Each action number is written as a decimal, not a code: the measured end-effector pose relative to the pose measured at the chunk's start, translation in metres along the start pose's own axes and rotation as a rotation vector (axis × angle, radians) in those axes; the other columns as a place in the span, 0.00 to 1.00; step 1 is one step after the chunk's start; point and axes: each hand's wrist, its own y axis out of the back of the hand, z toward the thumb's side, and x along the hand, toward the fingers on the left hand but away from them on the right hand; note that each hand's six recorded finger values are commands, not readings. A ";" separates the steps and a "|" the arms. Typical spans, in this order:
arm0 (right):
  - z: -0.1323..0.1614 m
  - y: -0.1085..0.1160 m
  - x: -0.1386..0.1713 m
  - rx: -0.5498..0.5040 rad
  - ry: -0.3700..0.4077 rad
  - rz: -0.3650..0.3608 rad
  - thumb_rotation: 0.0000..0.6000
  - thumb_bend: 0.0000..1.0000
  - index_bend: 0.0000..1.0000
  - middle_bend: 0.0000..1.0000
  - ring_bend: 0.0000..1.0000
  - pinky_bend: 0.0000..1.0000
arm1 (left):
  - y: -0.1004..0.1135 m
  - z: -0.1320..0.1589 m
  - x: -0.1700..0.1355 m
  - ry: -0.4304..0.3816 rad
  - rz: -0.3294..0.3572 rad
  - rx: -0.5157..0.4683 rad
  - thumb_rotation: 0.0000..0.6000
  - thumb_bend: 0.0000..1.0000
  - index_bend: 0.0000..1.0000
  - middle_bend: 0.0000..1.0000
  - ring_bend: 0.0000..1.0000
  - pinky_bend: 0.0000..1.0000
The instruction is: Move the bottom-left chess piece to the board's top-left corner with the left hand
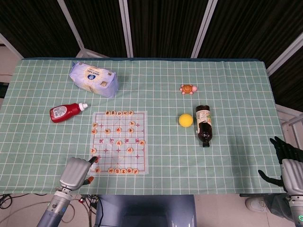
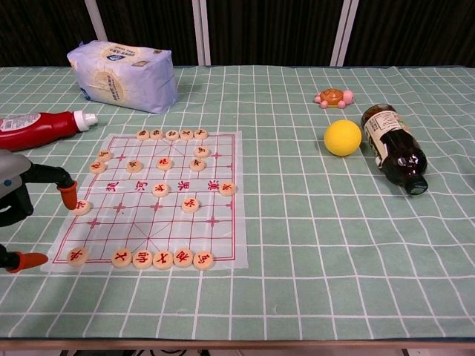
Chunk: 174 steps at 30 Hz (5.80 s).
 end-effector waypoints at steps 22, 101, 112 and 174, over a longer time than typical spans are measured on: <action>0.000 0.000 0.000 -0.013 -0.001 -0.001 1.00 0.25 0.00 0.00 0.00 0.00 | -0.018 0.006 0.013 0.055 -0.089 0.019 1.00 0.18 0.43 1.00 1.00 1.00; 0.000 0.002 0.000 -0.031 -0.005 -0.001 1.00 0.25 0.00 0.00 0.00 0.00 | -0.019 0.016 0.032 0.062 -0.113 -0.017 1.00 0.28 0.48 1.00 1.00 1.00; -0.001 0.002 0.000 -0.035 -0.009 0.000 1.00 0.25 0.00 0.00 0.00 0.00 | 0.006 0.009 0.044 0.098 -0.059 -0.025 1.00 0.28 0.48 1.00 1.00 1.00; -0.003 0.000 0.000 -0.036 -0.020 0.007 1.00 0.25 0.00 0.00 0.00 0.00 | 0.035 -0.048 0.184 0.312 0.032 0.048 1.00 0.28 0.49 1.00 1.00 1.00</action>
